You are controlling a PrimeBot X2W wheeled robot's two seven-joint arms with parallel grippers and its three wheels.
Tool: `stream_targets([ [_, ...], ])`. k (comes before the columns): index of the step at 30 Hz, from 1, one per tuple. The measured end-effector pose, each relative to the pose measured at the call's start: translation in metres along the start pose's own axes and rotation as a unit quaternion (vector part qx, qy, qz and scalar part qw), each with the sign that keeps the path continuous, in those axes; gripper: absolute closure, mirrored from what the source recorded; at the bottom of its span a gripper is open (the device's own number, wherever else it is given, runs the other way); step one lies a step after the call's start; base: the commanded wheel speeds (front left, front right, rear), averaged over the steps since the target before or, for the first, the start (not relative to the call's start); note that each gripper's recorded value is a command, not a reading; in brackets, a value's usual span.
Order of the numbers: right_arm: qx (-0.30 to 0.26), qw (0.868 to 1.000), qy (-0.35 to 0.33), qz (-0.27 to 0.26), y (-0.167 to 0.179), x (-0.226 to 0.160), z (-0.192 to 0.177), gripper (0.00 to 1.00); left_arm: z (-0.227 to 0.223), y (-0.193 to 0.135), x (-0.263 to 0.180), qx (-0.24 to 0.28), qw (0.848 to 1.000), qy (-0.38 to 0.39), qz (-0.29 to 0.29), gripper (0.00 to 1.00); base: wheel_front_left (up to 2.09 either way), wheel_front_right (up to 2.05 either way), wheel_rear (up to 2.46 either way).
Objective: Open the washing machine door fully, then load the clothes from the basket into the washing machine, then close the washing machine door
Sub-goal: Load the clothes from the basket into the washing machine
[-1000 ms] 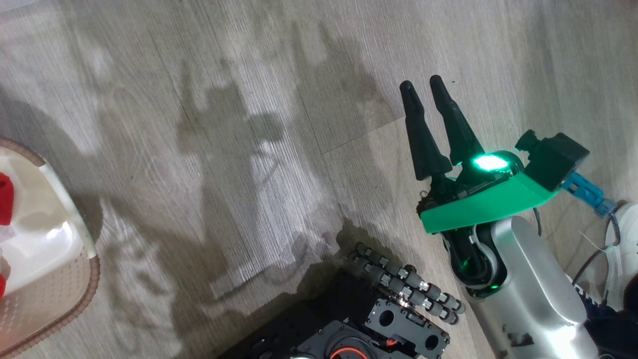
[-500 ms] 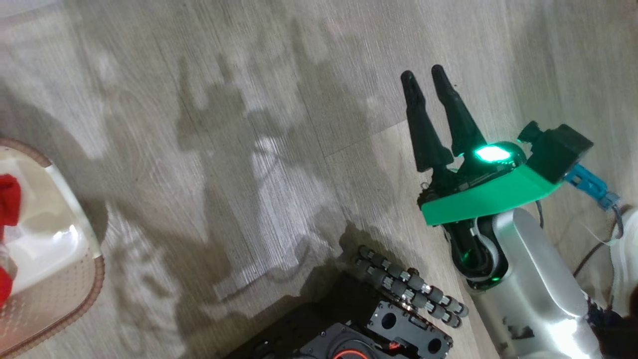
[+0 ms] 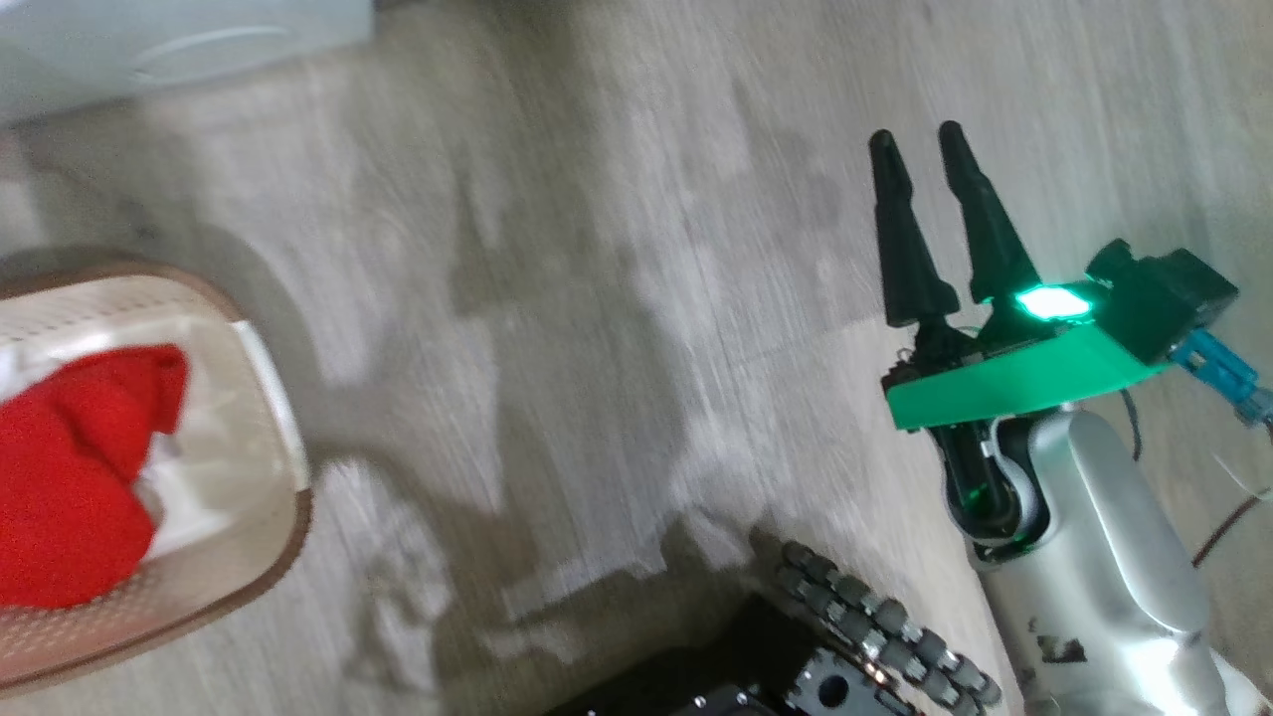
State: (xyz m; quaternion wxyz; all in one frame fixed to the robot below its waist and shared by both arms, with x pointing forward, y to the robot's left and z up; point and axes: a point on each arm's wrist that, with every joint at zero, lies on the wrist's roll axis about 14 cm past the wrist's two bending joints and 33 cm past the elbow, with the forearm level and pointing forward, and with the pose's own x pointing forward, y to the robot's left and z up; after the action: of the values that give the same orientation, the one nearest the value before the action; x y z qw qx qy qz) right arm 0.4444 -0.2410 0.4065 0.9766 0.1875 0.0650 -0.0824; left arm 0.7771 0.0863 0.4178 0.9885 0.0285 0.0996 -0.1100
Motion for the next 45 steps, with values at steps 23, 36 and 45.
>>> stream_targets([
  [23,-0.011,0.995,-0.079,0.059,0.044,-0.055,0.057,0.00,0.003,-0.020,-0.210,0.013,0.999,-0.025,-0.044,0.00,0.00,0.00,0.00],
  [36,-0.007,0.988,-0.101,0.118,0.078,-0.086,0.072,0.00,-0.001,-0.044,-0.337,-0.020,0.996,-0.088,0.005,0.00,0.00,0.00,0.00],
  [45,-0.002,0.984,-0.117,0.135,0.087,-0.105,0.080,0.00,0.015,-0.030,-0.391,-0.042,0.987,-0.138,0.073,0.00,0.00,0.00,0.00],
])
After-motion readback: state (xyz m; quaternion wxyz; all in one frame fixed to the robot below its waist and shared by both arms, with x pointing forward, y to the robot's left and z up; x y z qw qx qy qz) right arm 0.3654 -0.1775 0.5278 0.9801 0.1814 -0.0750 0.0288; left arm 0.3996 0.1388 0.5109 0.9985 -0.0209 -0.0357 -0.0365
